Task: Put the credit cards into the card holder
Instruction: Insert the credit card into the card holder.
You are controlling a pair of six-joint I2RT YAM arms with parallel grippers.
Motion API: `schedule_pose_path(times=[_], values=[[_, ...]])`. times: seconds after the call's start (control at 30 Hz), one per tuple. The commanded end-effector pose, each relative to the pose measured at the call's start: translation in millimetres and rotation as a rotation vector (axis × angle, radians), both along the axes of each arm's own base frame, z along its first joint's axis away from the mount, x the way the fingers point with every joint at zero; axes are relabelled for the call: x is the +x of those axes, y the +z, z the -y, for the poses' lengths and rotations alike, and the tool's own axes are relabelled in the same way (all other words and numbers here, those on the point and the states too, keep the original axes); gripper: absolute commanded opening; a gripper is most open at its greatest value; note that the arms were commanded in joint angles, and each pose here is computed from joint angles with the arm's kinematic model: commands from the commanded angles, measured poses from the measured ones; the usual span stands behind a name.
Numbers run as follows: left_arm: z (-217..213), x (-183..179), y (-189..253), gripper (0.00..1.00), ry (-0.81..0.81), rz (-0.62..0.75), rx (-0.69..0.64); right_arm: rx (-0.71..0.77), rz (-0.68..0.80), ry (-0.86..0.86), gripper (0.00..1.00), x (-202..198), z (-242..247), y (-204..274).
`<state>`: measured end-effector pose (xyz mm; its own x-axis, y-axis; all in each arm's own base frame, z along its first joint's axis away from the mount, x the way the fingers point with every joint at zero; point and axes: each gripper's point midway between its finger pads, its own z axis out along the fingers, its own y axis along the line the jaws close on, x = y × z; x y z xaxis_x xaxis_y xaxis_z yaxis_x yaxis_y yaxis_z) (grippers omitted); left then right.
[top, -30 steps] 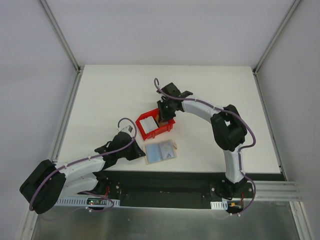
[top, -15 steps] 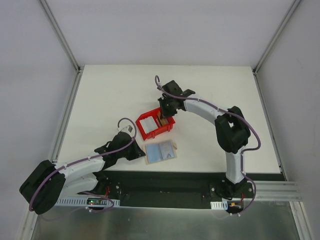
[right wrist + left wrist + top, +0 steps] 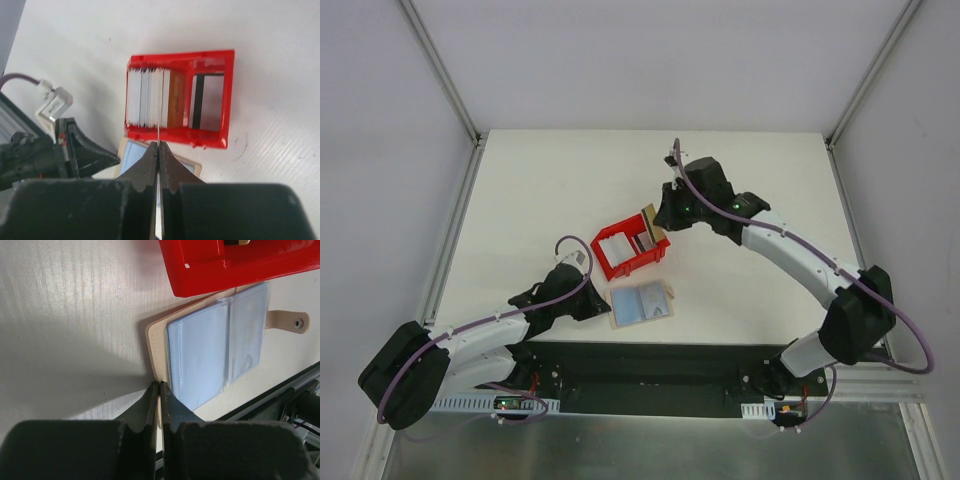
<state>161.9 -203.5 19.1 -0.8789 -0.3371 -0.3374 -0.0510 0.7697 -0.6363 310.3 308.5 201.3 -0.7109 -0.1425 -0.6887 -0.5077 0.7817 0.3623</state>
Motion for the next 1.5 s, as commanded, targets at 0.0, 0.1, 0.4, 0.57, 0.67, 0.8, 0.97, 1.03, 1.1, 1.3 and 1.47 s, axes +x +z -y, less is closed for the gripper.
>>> schedule_pose_path(times=[0.0, 0.1, 0.4, 0.57, 0.67, 0.8, 0.97, 1.03, 1.1, 1.3, 1.47], values=[[-1.4, 4.7, 4.3, 0.0, 0.003, 0.022, 0.013, 0.193, -0.059, 0.008, 0.0, -34.4, -5.3, 13.6], [-2.4, 3.9, 2.9, 0.0, 0.004, 0.015, 0.02, 0.263, -0.14, 0.001, 0.0, -57.9, -4.0, -2.1], [-4.0, 2.8, 0.4, 0.0, 0.01, 0.004, 0.026, 0.362, -0.303, -0.046, 0.0, -113.9, -4.0, -68.9], [-3.6, 1.1, -0.8, 0.0, 0.003, -0.003, 0.028, 0.351, -0.361, -0.03, 0.0, -128.2, -13.9, -101.8], [-3.9, 1.5, -0.3, 0.0, 0.006, 0.0, 0.027, 0.339, -0.366, -0.03, 0.0, -126.7, -15.3, -112.7], [-4.6, 0.5, -2.2, 0.0, 0.006, -0.006, 0.031, 0.316, -0.376, -0.02, 0.01, -125.9, -16.8, -124.1], [-4.5, 1.1, -1.2, 0.0, 0.008, -0.004, 0.03, 0.29, -0.382, 0.004, 0.0, -128.2, -16.7, -136.5], [-5.0, 1.0, -1.8, 0.0, 0.008, -0.003, 0.032, 0.29, -0.385, 0.007, 0.0, -129.9, -16.3, -140.7], [-4.7, 1.3, -1.2, 0.0, 0.008, -0.003, 0.032, 0.277, -0.386, 0.016, 0.0, -131.6, -15.1, -145.6], [-5.4, 1.0, -3.3, 0.0, 0.006, -0.007, 0.041, 0.268, -0.391, 0.044, 0.0, -135.9, -13.4, -158.1], [-5.1, 1.9, -3.6, 0.0, 0.006, -0.008, 0.045, 0.27, -0.394, 0.047, 0.0, -135.1, -14.5, -164.9]])
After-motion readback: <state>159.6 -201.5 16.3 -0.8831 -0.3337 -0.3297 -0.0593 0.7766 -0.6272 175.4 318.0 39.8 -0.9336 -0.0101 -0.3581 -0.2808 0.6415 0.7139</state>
